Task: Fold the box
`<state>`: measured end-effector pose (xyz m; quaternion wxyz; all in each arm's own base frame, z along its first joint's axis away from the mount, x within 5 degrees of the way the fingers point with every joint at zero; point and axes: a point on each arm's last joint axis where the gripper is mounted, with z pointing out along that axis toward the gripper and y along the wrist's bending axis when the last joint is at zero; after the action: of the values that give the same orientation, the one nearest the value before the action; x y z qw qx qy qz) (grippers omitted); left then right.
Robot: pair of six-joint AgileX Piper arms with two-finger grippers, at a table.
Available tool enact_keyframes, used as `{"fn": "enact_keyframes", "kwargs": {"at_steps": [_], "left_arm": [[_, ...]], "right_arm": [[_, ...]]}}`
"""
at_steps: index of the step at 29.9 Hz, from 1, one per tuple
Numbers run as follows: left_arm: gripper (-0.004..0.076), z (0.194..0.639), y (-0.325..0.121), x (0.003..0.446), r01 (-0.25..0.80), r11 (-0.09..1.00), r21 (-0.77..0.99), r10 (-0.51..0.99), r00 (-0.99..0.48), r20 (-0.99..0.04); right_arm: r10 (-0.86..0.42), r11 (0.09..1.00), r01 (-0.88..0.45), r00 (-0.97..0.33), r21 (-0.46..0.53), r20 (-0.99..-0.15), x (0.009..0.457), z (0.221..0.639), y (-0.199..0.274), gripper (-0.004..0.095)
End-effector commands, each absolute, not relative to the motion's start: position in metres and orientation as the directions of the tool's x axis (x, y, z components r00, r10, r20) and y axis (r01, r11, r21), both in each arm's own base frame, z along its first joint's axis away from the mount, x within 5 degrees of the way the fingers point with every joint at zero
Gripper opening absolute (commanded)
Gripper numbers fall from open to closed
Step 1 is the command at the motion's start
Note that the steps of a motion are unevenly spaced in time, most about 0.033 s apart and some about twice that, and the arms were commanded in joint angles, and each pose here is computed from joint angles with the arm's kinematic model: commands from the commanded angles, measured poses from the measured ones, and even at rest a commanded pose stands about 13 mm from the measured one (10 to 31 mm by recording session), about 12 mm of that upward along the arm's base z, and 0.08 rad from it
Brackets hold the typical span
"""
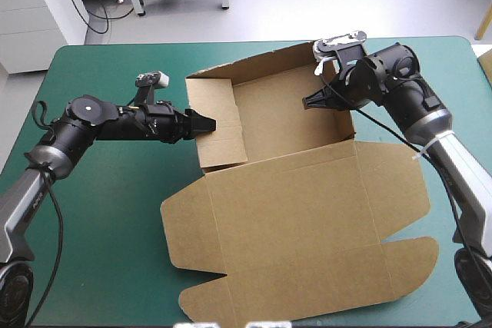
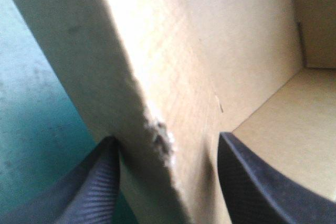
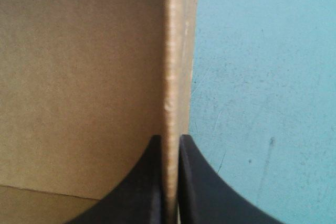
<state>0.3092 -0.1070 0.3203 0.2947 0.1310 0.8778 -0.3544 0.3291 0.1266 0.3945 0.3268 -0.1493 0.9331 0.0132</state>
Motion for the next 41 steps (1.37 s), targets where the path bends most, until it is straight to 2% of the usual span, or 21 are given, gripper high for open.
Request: {"fn": "enact_keyframes", "kwargs": {"at_steps": [1, 4, 7, 10, 13, 20, 28, 36, 41], "left_arm": [[0.0356, 0.351, -0.117, 0.303, 0.424, 0.769, -0.478, 0.02, -0.763, -0.646], [0.0351, 0.355, -0.124, 0.302, 0.376, 0.84, -0.391, 0.052, -0.773, -0.633], [0.0304, 0.36, -0.127, 0.301, 0.345, 0.884, -0.314, 0.072, -0.767, -0.638], [0.0164, 0.363, -0.128, 0.302, 0.343, 0.898, -0.276, 0.088, -0.754, -0.651], [-0.001, 0.364, -0.129, 0.303, 0.343, 0.898, -0.276, 0.085, -0.75, -0.655], [-0.0008, 0.353, -0.132, 0.316, 0.339, 0.906, -0.254, 0.111, -0.769, -0.63], [-0.0008, 0.328, -0.137, 0.331, 0.321, 0.914, -0.248, 0.129, -0.81, -0.571], [-0.0008, 0.292, -0.14, 0.351, 0.31, 0.929, -0.2, 0.17, -0.841, -0.514], [-0.0008, 0.27, -0.143, 0.361, 0.309, 0.932, -0.189, 0.189, -0.86, -0.473]], "right_arm": [[-0.234, 0.946, -0.325, -0.664, -0.008, -0.711, 0.315, 0.421, 0.14, -0.002], [-0.247, 0.937, -0.35, -0.658, -0.002, -0.711, 0.31, 0.421, 0.15, -0.002], [-0.236, 0.933, -0.358, -0.664, 0.024, -0.71, 0.307, 0.421, 0.157, -0.002], [-0.23, 0.927, -0.371, -0.668, 0.048, -0.707, 0.304, 0.421, 0.163, -0.002], [-0.223, 0.925, -0.374, -0.668, 0.062, -0.71, 0.304, 0.421, 0.164, -0.002], [-0.235, 0.927, -0.372, -0.689, 0.056, -0.686, 0.312, 0.41, 0.168, -0.002], [-0.278, 0.935, -0.353, -0.79, 0.034, -0.546, 0.346, 0.355, 0.177, -0.002], [-0.274, 0.948, -0.318, -0.844, 0.019, -0.46, 0.375, 0.312, 0.17, -0.0021], [-0.307, 0.942, -0.336, -0.847, -0.011, -0.434, 0.386, 0.294, 0.166, -0.0021]]}}
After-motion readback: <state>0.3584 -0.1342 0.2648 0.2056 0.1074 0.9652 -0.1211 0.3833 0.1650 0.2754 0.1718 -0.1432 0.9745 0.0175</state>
